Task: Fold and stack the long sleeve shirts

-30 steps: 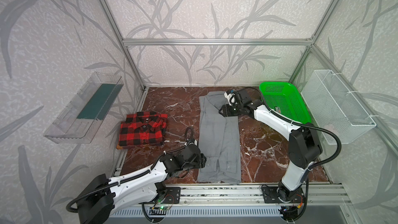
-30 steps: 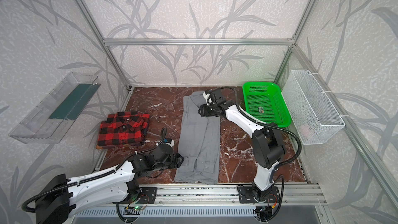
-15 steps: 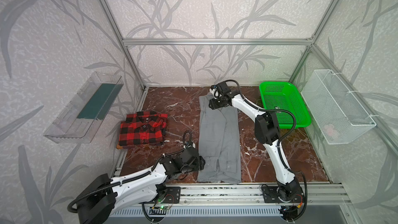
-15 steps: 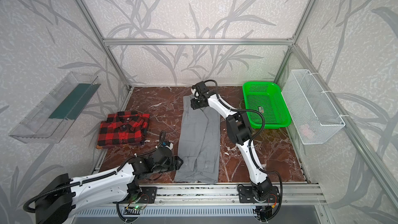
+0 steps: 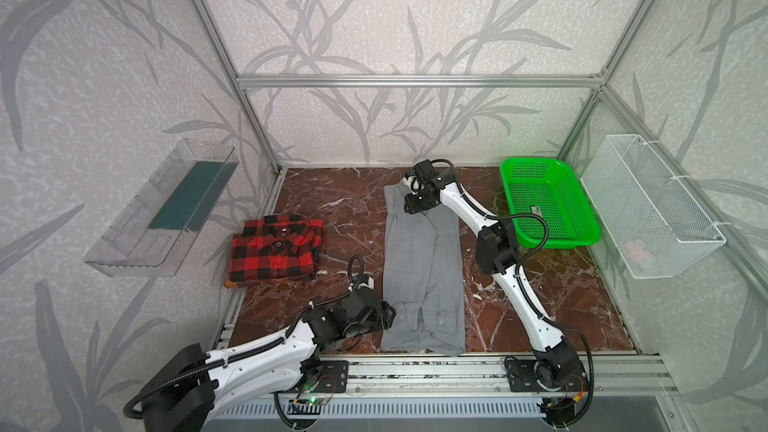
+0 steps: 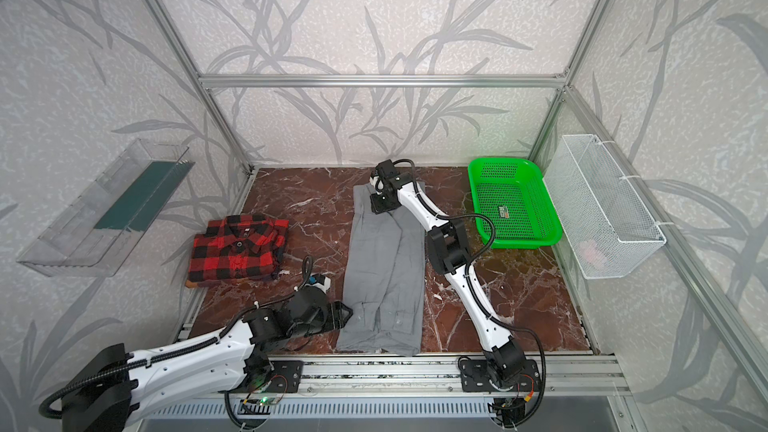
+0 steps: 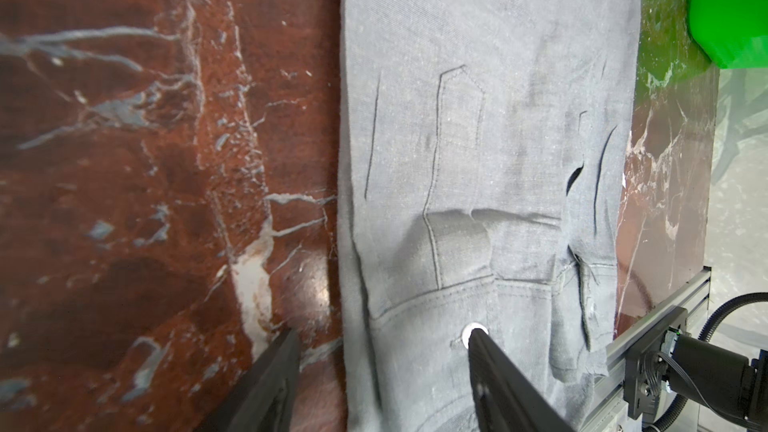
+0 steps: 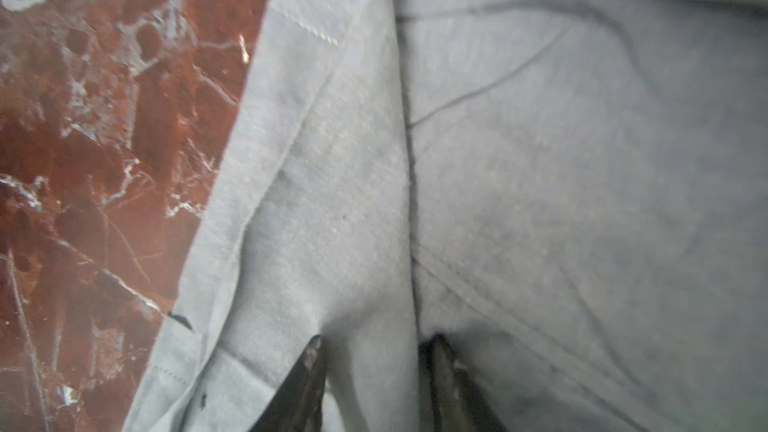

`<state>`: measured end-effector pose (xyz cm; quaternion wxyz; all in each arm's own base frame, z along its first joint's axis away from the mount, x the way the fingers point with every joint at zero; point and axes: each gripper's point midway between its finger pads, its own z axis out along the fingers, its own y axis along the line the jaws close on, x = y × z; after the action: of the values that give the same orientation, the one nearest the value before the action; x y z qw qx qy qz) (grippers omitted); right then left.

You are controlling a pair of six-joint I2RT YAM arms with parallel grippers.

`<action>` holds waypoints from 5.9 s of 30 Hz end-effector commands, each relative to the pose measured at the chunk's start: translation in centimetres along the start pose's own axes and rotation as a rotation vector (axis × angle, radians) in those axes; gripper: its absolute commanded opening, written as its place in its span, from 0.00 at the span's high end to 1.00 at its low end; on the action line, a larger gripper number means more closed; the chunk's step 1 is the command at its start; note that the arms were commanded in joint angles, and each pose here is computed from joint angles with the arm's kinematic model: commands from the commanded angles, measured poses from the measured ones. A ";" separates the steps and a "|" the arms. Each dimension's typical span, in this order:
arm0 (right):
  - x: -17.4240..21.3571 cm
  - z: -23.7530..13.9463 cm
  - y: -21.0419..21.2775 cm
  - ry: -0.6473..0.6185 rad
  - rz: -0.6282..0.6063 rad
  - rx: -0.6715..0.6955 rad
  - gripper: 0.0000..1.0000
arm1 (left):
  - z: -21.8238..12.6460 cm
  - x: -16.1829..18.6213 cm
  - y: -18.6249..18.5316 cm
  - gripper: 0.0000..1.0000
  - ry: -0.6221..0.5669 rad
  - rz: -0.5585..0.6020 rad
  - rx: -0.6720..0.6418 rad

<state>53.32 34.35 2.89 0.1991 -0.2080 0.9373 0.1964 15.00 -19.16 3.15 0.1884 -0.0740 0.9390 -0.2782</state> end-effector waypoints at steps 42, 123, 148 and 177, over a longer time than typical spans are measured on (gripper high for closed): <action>24.5 -20.5 3.9 -0.133 0.538 -0.113 0.31 | -0.6 4.6 2.0 0.23 0.183 0.026 0.034; 37.9 -20.1 9.9 -0.060 0.621 -0.204 1.00 | -1.0 4.0 -4.7 1.00 0.300 -0.094 0.076; 30.8 -26.3 8.6 -0.247 0.609 -0.217 1.00 | -5.0 -2.3 -13.2 1.00 0.145 -0.243 0.204; 24.1 -25.3 4.6 -0.262 0.699 -0.257 1.00 | -0.8 -10.2 -12.0 1.00 0.089 -0.321 0.097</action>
<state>22.35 18.63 12.35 0.1886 0.1469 0.8992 0.3664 23.73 -25.83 12.72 0.1011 -0.2144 0.9073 -0.3474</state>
